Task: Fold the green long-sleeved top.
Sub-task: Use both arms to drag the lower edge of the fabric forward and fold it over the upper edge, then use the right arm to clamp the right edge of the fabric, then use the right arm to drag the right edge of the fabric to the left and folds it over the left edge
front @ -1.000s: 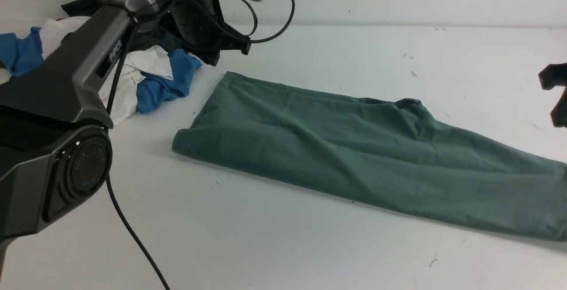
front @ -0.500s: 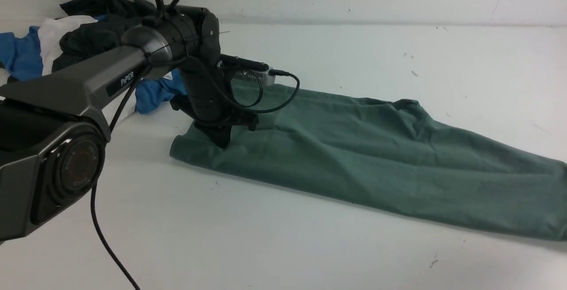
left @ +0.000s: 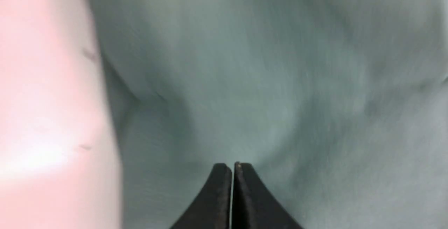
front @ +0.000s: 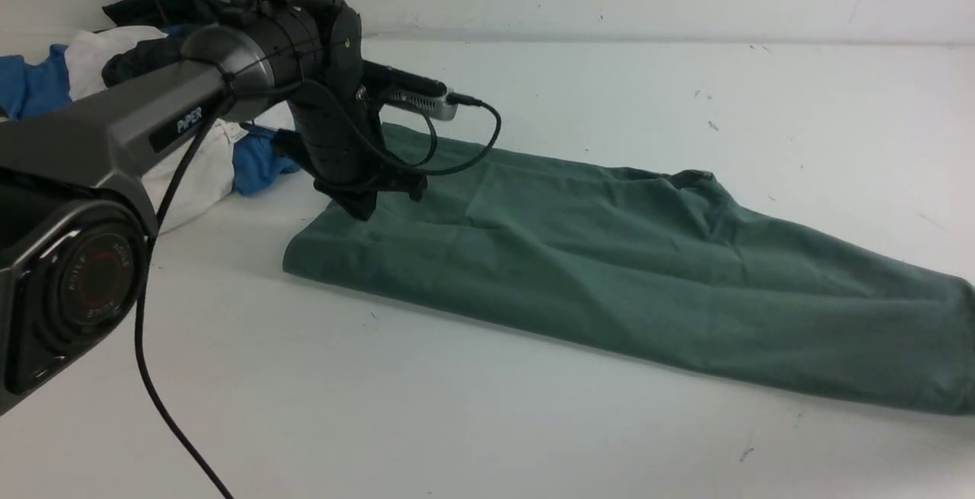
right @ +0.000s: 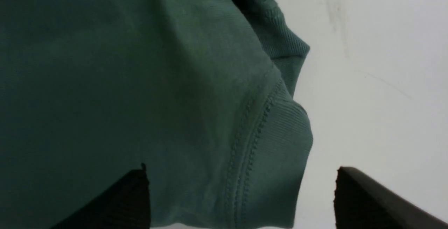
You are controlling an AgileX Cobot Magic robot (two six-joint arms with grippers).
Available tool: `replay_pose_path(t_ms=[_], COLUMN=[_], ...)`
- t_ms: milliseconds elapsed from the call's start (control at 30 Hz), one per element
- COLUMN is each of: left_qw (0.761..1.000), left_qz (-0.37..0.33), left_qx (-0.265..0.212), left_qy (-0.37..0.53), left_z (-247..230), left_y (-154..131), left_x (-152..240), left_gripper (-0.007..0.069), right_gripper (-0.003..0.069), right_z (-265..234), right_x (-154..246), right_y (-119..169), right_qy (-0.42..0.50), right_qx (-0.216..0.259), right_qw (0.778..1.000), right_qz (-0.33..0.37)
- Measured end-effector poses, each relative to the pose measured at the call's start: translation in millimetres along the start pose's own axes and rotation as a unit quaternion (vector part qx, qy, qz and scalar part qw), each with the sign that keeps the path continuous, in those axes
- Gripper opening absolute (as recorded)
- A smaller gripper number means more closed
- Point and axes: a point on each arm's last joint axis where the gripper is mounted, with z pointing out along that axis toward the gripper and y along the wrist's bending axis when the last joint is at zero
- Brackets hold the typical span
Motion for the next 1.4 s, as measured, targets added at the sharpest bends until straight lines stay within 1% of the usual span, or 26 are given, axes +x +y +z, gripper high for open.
replay_pose_path(t_ms=[133,233,333,567,733,867,1000,1067,1100,1133,1167,1200,1233,1267,1300,1333,1367,1400], left_qw=[1.000,1.000,0.999,0.999,0.998,0.999,0.999,0.999,0.999,0.999,0.999,0.999,0.999,0.999,0.999,0.999,0.999,0.999], left_qz=[-0.011,-0.018,-0.017,-0.015,-0.024,-0.034,-0.034,-0.034,-0.034,-0.034,-0.034,-0.033,-0.033,-0.033,-0.033,-0.033,-0.033,-0.034], left_qx=[0.002,0.001,0.002,0.004,0.002,-0.002,-0.005,-0.006,-0.006,-0.006,-0.006,-0.006,-0.006,-0.006,-0.006,-0.006,-0.006,-0.006], left_qy=[-0.011,0.005,0.032,0.050,0.053,0.040,0.021,0.014,0.013,0.011,0.010,0.009,0.008,0.008,0.008,0.008,0.008,0.008], left_z=[-15.8,-21.3,-20.5,-13.5,-18.1,-37.6,-56.6,-64.0,-64.5,-67.3,-67.9,-69.2,-69.7,-70.1,-70.1,-70.1,-70.1,-70.1], left_y=[7.8,14.5,17.2,17.1,25.0,34.3,35.1,35.0,35.0,35.0,34.9,34.5,34.5,34.5,34.5,34.5,34.5,35.0], left_x=[-4.9,-2.6,2.9,9.0,11.2,11.8,10.8,10.5,10.5,10.5,10.5,10.4,10.4,10.4,10.4,10.4,10.4,10.5], left_gripper=[-0.0004,-0.0004,-0.0004,-0.0004,-0.0004,-0.0004,-0.0004,-0.0004,-0.0004,-0.0004,-0.0004,-0.0004,-0.0004,-0.0004,-0.0004,-0.0004,-0.0004,-0.0004], right_gripper=[0.0675,0.0674,0.0674,0.0670,0.0666,0.0663,0.0659,0.0624,0.0618,0.0536,0.0524,0.0382,0.0304,0.0202,0.0183,0.0093,0.0067,0.0067], right_z=[-0.9,1.5,6.2,18.0,32.6,47.1,59.3,60.1,60.1,60.2,60.2,60.2,60.2,59.8,59.8,57.9,54.9,50.6], right_x=[-3.3,-8.2,-17.2,-31.8,-34.1,-35.4,-36.8,-38.4,-38.4,-39.0,-39.0,-39.6,-39.6,-39.6,-39.6,-40.1,-40.8,-41.6], right_y=[0.4,0.6,1.7,3.8,1.6,-1.9,-5.1,-5.3,-5.3,-5.7,-5.7,-5.8,-5.8,-5.6,-5.6,-6.0,-7.2,-9.0], right_qy=[-0.013,-0.018,-0.016,0.009,0.029,0.044,0.053,0.052,0.052,0.048,0.048,0.046,0.045,0.045,0.045,0.044,0.043,0.043], right_qx=[-0.001,-0.003,-0.010,-0.023,-0.018,-0.006,0.005,0.006,0.006,0.008,0.008,0.008,0.008,0.008,0.007,0.012,0.020,0.033], right_qw=[1.000,1.000,1.000,1.000,0.999,0.999,0.998,0.998,0.998,0.998,0.998,0.998,0.998,0.998,0.998,0.998,0.998,0.997], right_qz=[0.000,0.002,0.004,-0.004,-0.009,-0.017,-0.024,-0.025,-0.025,-0.031,-0.031,-0.037,-0.040,-0.041,-0.041,-0.046,-0.051,-0.057])
